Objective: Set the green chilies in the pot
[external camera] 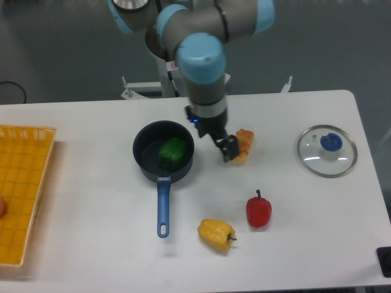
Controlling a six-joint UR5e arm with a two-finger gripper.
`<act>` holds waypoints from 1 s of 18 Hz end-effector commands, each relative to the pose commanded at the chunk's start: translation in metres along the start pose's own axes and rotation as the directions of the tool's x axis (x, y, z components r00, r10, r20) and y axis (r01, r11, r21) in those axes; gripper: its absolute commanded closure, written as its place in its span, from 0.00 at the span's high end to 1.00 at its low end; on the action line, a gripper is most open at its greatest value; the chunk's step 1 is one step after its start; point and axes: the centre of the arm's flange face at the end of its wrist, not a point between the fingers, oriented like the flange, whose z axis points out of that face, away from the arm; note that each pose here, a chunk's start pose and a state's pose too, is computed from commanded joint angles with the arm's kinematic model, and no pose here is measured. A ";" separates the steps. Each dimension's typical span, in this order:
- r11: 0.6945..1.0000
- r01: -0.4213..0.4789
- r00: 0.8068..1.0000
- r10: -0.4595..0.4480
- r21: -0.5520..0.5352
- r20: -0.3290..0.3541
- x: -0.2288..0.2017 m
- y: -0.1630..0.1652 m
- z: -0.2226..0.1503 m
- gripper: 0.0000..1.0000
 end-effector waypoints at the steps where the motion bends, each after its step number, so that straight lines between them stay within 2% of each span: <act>1: 1.000 -0.022 1.000 0.022 0.002 -0.006 -0.002 0.004 0.004 1.00; 6: 1.000 -0.025 0.999 0.025 -0.004 -0.035 -0.025 0.026 0.027 1.00; 11: 0.996 -0.087 0.994 0.087 -0.001 -0.068 -0.042 0.061 0.054 1.00; 18: 0.994 -0.113 0.989 0.113 0.007 -0.091 -0.048 0.075 0.073 1.00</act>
